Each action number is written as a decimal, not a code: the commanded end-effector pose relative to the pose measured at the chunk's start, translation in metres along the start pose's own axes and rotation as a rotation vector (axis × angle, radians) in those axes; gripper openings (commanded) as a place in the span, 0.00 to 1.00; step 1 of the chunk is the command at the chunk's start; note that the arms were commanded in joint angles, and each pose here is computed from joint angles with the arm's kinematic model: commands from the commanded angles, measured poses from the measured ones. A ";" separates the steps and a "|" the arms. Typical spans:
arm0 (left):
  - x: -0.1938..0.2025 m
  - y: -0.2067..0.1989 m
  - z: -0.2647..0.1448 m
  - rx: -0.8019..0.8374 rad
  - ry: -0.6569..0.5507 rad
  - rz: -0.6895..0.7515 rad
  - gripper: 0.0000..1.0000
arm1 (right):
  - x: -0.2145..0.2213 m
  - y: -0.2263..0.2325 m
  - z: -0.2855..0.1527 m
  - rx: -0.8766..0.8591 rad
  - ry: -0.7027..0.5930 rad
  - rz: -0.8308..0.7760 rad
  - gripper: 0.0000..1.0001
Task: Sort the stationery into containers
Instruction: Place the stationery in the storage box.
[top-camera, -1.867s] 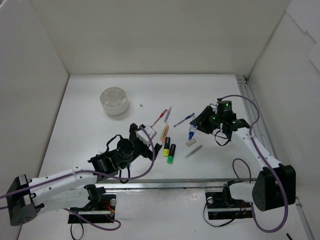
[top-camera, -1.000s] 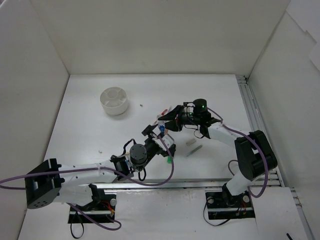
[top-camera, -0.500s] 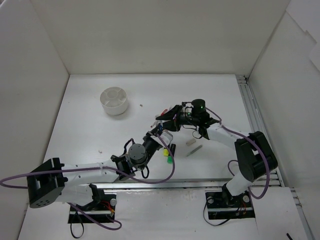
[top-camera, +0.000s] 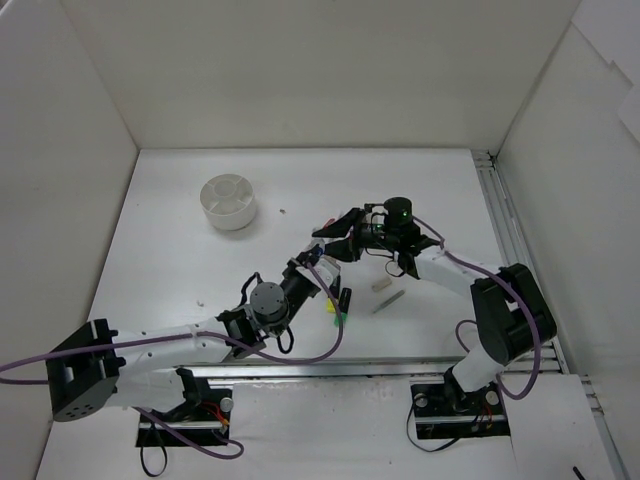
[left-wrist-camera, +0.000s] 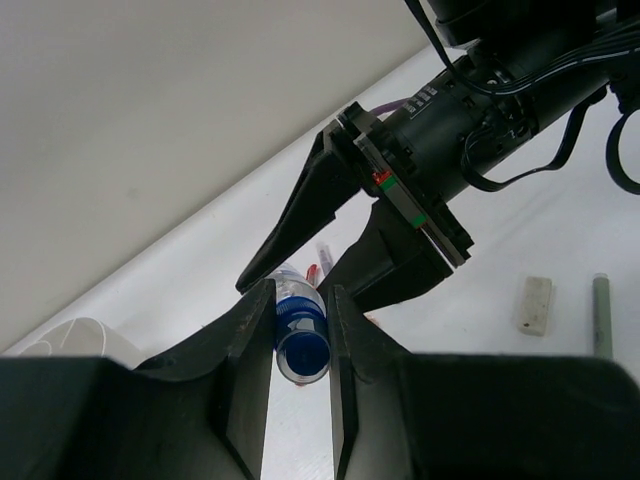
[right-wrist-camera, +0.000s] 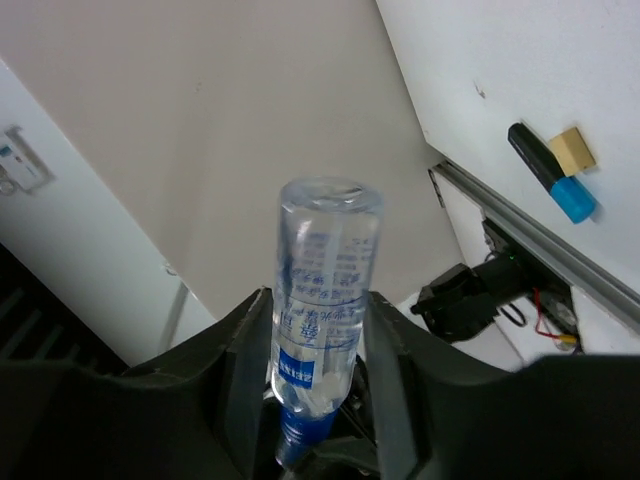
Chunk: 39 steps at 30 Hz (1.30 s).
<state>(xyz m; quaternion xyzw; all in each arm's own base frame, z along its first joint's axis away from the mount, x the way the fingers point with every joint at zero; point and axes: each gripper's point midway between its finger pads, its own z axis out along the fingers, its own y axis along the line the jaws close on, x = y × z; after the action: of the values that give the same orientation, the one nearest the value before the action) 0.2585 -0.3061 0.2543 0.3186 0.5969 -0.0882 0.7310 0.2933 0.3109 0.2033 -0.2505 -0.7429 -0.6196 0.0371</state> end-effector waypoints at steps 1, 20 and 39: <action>-0.035 0.011 0.006 0.018 -0.096 -0.153 0.00 | 0.050 0.068 -0.020 -0.192 0.118 -0.312 0.41; -0.019 0.172 -0.016 -0.417 0.173 -0.406 0.00 | -0.064 0.045 -0.112 0.330 -0.626 -0.730 0.98; 0.021 0.346 0.058 -0.465 0.314 -0.382 0.00 | -0.095 -0.004 -0.194 0.651 -0.887 -0.821 0.98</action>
<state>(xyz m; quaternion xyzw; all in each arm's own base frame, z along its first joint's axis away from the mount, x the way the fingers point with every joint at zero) 0.4765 -0.0564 0.3291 0.0067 0.7842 -0.0065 0.6204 0.3222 0.1125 0.1996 -0.1611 -0.8791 -0.1955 -0.4039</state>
